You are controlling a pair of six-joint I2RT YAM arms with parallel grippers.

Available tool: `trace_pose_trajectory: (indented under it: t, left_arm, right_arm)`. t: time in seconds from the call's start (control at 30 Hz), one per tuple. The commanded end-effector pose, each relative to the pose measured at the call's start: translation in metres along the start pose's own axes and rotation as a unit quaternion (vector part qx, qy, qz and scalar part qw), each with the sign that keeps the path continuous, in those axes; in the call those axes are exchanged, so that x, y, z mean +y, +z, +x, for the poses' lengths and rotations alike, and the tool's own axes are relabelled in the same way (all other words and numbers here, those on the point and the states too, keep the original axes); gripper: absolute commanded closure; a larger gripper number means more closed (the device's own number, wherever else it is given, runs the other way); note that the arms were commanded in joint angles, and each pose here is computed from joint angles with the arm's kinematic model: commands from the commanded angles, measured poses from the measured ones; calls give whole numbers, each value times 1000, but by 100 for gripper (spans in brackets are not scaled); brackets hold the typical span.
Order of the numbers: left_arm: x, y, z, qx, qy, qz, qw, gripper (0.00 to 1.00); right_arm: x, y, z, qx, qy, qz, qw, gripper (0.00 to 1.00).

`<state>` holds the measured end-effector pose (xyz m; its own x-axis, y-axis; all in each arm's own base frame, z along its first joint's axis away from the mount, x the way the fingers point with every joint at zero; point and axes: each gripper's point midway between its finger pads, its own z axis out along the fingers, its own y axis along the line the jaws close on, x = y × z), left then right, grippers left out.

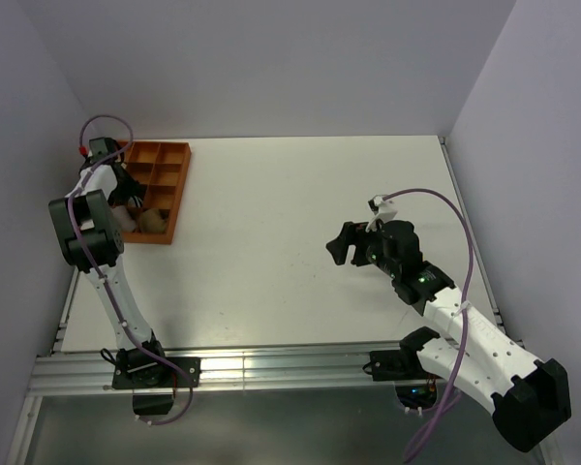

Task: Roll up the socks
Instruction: Place the sock in the storage box.

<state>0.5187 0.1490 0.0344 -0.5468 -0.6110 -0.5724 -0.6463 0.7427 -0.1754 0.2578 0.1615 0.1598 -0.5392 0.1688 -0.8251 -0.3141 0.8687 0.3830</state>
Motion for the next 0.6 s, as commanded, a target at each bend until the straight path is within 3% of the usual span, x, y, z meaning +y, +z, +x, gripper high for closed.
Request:
trace_pose_trajectory:
  t: [0.0,0.17,0.5,0.57]
  left_arm:
    - [11,17,29,47,3,-12,999,84]
    - [10,0,11,34,-9,-17,999,64]
    - [1,-57,-38,-19,-32,-18,999,45]
    - [1,-70,-44,-26,-37,-17,999,36]
  right_arm:
    - [0,-1,-6,-14,-11,-2,1000,13]
    - [4,-4,-11,-18,-11,-11,1000,13]
    - [17,-14,-26,-28,-12,-30,999,15]
    - [17,-17,-30,-33,-13,-29,999,15]
